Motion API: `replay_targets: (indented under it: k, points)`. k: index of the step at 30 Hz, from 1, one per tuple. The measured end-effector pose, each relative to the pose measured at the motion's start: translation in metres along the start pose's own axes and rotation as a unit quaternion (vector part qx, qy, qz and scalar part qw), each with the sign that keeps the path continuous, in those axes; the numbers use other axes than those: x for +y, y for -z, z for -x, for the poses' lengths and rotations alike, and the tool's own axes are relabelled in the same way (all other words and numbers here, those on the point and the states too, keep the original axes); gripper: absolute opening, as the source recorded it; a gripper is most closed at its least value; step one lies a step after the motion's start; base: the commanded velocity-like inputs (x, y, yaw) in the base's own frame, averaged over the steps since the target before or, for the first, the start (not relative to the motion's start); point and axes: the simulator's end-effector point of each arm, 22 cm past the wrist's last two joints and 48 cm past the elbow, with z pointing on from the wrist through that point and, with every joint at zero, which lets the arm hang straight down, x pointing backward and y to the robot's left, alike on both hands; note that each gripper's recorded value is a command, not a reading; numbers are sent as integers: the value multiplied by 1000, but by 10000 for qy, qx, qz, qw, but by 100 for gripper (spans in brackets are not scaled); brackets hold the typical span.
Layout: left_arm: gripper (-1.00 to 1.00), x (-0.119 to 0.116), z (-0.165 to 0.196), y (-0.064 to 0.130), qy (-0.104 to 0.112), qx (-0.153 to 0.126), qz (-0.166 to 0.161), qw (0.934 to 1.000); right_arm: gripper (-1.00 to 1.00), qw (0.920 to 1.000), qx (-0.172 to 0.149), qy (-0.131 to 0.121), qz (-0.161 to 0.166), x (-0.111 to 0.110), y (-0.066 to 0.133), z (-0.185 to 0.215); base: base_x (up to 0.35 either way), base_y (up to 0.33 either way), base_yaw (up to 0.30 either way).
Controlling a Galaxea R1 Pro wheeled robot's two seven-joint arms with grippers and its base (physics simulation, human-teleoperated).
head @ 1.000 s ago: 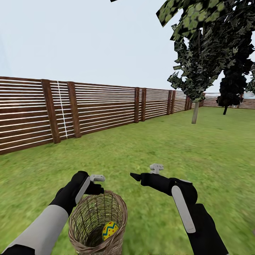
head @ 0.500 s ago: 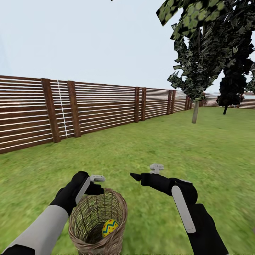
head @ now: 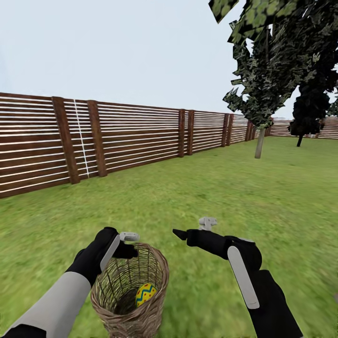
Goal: Take the three Easter eggs out of the wicker basket on the lawn in the garden, then place them on the lawn next to a single tree (choose any tree) so that all three eggs are next to the same tree and none are left in the basket.
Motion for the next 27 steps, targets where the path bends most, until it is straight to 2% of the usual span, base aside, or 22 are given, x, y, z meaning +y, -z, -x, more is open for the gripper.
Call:
replay_targets:
  k: [13,17,27]
  points:
    - [100,0,-17,-27,21,264,-29,9996,100,9997,196,-168,-53,-18,-14,-20,0,0,0]
    - [100,5,-15,-28,-32,256,100,9996,100,9995,219,-208,-108,-27,-8,-18,0,0,0]
    - [100,6,-16,-29,-29,271,108,9996,100,9989,79,-378,-272,-46,0,-10,0,0,0]
